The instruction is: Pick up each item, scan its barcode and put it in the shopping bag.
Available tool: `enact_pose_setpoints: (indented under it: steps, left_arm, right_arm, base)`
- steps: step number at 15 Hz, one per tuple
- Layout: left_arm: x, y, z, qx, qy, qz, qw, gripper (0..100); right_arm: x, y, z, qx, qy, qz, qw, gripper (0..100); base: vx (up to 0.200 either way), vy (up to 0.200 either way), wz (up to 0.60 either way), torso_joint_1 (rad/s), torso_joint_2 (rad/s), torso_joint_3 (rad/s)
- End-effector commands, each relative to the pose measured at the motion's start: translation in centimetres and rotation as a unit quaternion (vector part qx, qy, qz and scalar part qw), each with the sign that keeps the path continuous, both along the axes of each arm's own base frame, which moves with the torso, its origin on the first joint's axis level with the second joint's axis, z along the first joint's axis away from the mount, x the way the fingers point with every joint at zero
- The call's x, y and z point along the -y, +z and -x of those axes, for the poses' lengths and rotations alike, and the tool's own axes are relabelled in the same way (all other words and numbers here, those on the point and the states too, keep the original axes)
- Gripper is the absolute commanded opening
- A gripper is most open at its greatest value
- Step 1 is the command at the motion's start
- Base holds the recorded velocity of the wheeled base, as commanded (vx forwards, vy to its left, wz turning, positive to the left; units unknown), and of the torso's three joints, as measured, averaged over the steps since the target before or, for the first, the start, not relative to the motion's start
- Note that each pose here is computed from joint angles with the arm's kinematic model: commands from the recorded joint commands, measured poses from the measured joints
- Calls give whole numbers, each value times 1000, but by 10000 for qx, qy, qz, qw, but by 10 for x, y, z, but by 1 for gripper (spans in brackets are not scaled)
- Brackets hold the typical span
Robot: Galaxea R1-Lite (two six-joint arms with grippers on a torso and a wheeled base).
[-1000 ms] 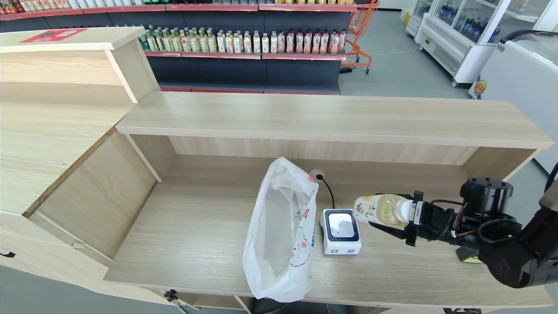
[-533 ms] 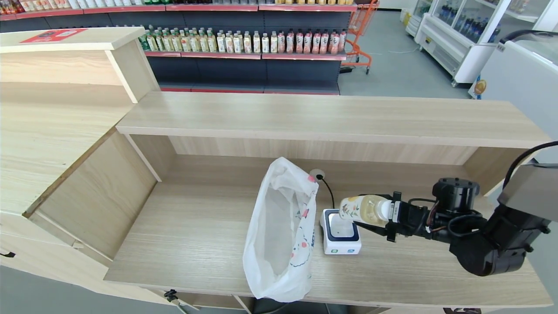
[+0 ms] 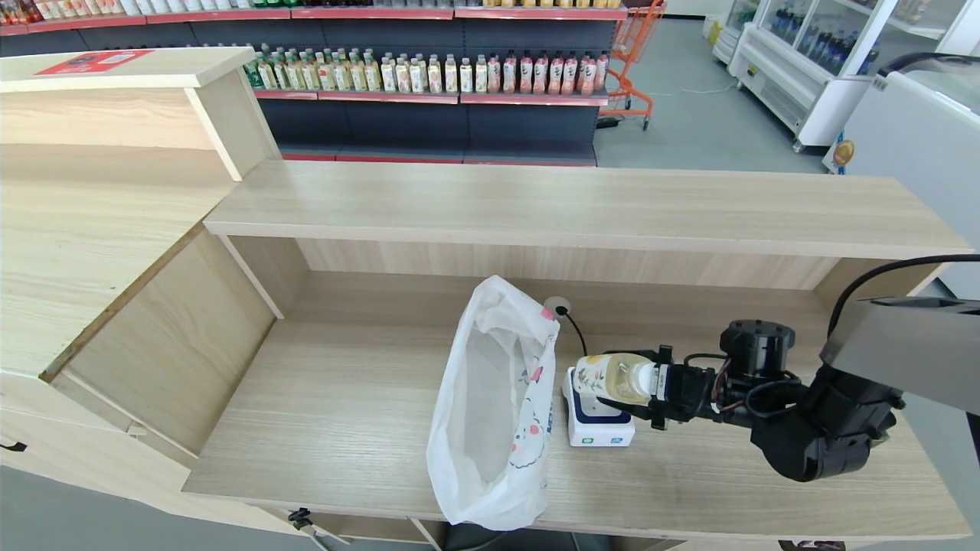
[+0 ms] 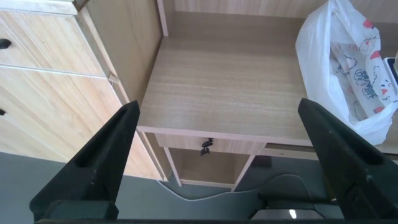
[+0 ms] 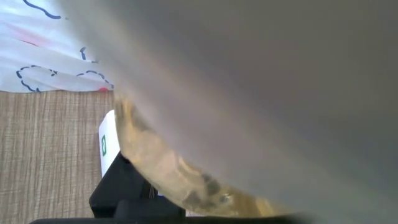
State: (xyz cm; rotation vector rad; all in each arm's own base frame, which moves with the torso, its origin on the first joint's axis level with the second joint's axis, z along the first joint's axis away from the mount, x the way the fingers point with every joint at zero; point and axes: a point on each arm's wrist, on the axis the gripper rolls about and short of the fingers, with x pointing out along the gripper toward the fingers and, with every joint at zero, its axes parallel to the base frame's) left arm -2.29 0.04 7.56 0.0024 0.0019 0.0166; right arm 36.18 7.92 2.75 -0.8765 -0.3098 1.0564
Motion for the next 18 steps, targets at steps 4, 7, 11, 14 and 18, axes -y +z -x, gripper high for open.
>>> enact_pose_setpoints:
  steps: [4,7,11,14,18]
  left_arm:
    - [0,0,0,-6,1,-4,10000,100]
    - [0,0,0,2,1,-4,10000,100]
    - [0,0,0,2,1,4,10000,100]
    - [0,0,0,2,1,-4,10000,100]
    - [0,0,0,2,1,-4,10000,100]
  right_arm:
    - [-1,-3,-5,71,9,30,10000,0]
    - [-1,-3,-6,153,14,62,9999,0]
    - [-1,-6,-7,167,-9,117,9998,0]
    - [0,-10,-7,185,-7,173,9997,0]
    - [2,6,-4,219,-102,62,9997,0]
  base:
    - [0,0,0,0,0,0]
    - [0,0,0,0,0,0]
    - [0,0,0,0,0,0]
    - [0,0,0,0,0,0]
    - [0,0,0,0,0,0]
